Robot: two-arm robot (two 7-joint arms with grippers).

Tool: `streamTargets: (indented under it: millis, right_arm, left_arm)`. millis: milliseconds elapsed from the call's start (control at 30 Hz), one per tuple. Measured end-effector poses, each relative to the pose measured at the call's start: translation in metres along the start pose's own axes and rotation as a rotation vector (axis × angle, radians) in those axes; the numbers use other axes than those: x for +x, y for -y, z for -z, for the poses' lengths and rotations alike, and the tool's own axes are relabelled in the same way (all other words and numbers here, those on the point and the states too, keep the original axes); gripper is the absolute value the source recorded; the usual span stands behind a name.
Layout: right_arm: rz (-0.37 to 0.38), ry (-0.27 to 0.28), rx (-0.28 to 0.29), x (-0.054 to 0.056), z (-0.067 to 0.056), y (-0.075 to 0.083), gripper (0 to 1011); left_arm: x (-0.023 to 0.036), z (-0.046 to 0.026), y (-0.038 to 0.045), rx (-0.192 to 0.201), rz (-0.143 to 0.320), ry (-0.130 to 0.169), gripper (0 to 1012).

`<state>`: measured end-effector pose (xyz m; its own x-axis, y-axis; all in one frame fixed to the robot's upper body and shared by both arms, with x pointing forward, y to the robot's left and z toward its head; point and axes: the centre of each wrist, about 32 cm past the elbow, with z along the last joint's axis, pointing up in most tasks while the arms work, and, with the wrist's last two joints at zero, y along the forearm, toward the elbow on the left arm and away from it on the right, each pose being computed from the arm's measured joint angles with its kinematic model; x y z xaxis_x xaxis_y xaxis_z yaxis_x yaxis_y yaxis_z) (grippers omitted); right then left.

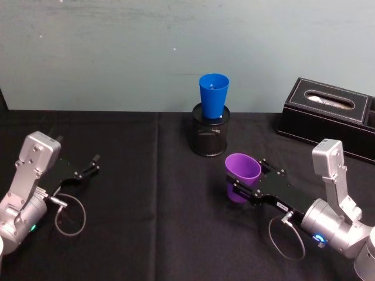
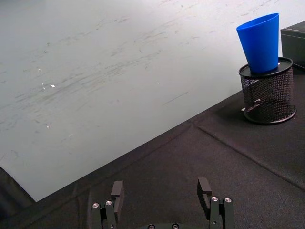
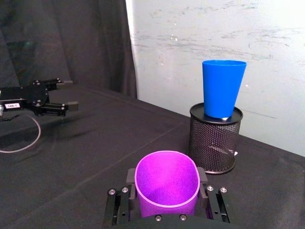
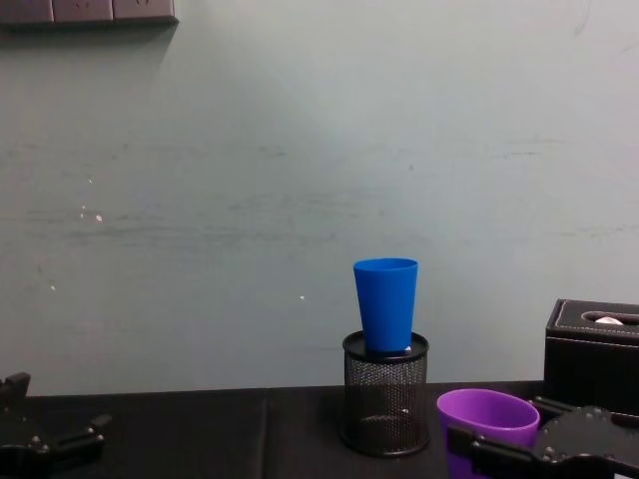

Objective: Pick up one cup with a gripper and tap it against the other cup.

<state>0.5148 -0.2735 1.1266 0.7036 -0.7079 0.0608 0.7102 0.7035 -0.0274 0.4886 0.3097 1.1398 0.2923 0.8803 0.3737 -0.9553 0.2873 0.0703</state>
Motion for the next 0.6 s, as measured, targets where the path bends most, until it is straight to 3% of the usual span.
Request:
streamTargets:
  millis: [600]
  right_arm:
    - [-0.009, 0.001, 0.001, 0.001, 0.013, -0.001, 724]
  left_arm:
    - [0.0, 0.0, 0.0, 0.0, 0.0, 0.0, 1011]
